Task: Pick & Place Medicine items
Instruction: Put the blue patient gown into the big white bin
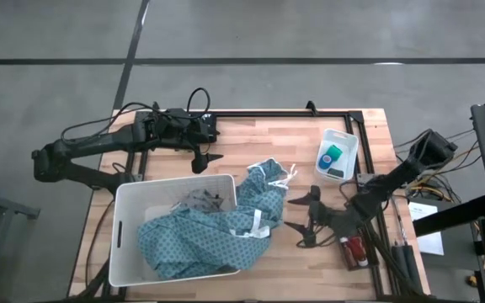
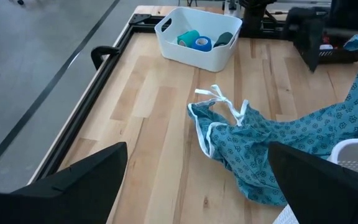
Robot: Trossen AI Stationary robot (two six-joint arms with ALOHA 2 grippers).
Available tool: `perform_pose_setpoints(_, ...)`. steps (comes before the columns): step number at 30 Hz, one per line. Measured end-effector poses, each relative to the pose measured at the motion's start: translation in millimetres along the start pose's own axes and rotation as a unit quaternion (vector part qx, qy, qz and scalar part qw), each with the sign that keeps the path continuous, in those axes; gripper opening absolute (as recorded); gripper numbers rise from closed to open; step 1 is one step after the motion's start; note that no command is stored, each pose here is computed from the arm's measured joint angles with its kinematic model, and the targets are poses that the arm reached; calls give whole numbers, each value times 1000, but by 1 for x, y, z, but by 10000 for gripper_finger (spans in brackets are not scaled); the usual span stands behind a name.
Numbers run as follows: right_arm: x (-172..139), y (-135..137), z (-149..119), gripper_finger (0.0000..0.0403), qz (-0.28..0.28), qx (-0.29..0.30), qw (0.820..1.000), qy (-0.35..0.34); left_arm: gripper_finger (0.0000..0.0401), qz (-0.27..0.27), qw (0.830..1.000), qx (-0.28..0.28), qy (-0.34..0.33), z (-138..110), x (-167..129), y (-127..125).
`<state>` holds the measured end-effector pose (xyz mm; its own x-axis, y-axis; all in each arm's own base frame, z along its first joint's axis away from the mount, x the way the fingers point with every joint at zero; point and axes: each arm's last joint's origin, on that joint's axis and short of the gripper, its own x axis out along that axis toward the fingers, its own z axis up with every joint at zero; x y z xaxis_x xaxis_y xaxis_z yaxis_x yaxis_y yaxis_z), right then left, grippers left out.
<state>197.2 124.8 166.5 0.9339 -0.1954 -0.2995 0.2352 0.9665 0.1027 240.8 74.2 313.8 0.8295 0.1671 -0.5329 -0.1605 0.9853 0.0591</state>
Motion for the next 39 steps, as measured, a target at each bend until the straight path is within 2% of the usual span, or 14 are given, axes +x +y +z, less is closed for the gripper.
perform_pose_setpoints(7, 17, 16, -12, 341, 13, -39, 999, 7, 393, 0, 1000, 0, 0, 0, 0, 0)
perform_pose_setpoints(13, 30, 34, -5, 341, 19, -47, 999, -5, 393, 0, 1000, 0, 0, 0, 0, 0)
perform_pose_setpoints(17, 43, 52, 0, 341, 20, -80, 997, -9, 393, 0, 1000, 0, 0, 0, 0, 0)
perform_pose_setpoints(22, 69, 69, -1, 341, -8, -133, 991, -10, 393, 0, 1000, 0, 0, 0, 0, 0)
perform_pose_setpoints(28, 102, 72, -4, 341, -38, -135, 990, 0, 393, 0, 1000, 0, 0, 0, 0, 0)
perform_pose_setpoints(35, 107, 71, 3, 340, -44, -115, 992, -5, 393, 0, 1000, 0, 0, 0, 0, 0)
perform_pose_setpoints(39, 108, 72, 6, 325, -45, -102, 994, -10, 393, 0, 1000, 0, 0, 0, 0, 0)
